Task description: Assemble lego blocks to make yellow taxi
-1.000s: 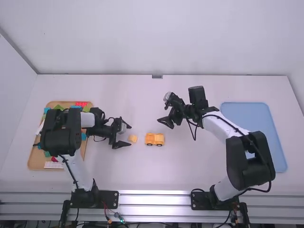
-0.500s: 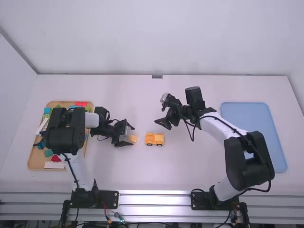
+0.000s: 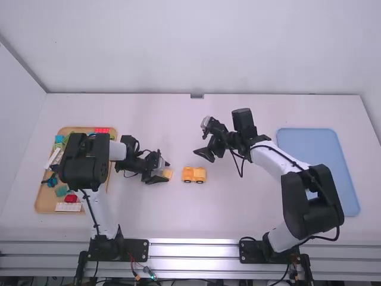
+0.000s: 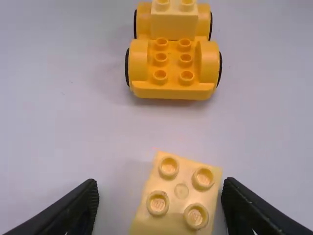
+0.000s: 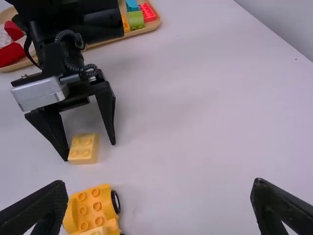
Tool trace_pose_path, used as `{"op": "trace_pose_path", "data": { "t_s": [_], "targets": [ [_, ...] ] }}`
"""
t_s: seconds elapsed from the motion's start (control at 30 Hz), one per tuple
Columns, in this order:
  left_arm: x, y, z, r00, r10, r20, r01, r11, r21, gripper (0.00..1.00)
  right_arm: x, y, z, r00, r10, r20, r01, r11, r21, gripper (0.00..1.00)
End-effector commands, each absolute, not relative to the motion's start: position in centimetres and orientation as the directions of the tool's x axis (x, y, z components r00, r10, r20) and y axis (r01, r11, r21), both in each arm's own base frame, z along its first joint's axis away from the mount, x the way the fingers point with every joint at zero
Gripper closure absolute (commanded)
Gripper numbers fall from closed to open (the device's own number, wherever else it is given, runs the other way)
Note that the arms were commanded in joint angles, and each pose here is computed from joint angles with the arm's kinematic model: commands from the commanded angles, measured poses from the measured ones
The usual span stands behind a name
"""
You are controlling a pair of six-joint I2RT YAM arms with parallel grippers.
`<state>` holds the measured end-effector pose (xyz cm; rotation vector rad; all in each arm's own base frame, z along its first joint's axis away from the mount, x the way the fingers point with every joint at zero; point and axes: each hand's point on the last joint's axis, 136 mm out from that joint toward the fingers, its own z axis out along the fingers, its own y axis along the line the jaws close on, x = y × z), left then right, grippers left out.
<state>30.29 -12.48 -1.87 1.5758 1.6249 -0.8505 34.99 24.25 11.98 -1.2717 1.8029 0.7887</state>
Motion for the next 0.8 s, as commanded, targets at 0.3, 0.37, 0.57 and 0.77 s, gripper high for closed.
{"op": "trace_pose_path", "data": {
  "t_s": [0.3, 0.37, 0.57, 0.77],
  "targets": [
    [29.0, -11.6, -1.5, 0.084, 0.539, -0.838, 0.996, -0.066, 0.057, 0.36, 34.8, 24.2, 12.6, -0.183, -0.461, -0.868, -0.952, 0.304, 0.04, 0.01],
    [28.9, -11.9, -1.8, 0.101, 0.539, -0.836, 0.995, -0.074, 0.072, 0.36, 34.8, 24.3, 12.6, -0.183, -0.46, -0.869, -0.952, 0.303, 0.04, 0.01],
    [29.3, -12.1, -1.8, 0.066, 0.526, -0.848, 0.998, -0.034, 0.057, 0.46, 34.7, 24.3, 12.6, -0.183, -0.461, -0.869, -0.952, 0.302, 0.04, 0.01],
    [29.4, -12.1, -1.8, 0.072, 0.524, -0.849, 0.997, -0.034, 0.063, 0.55, 34.8, 24.2, 12.6, -0.184, -0.458, -0.87, -0.952, 0.303, 0.042, 0.02]
  ]
}}
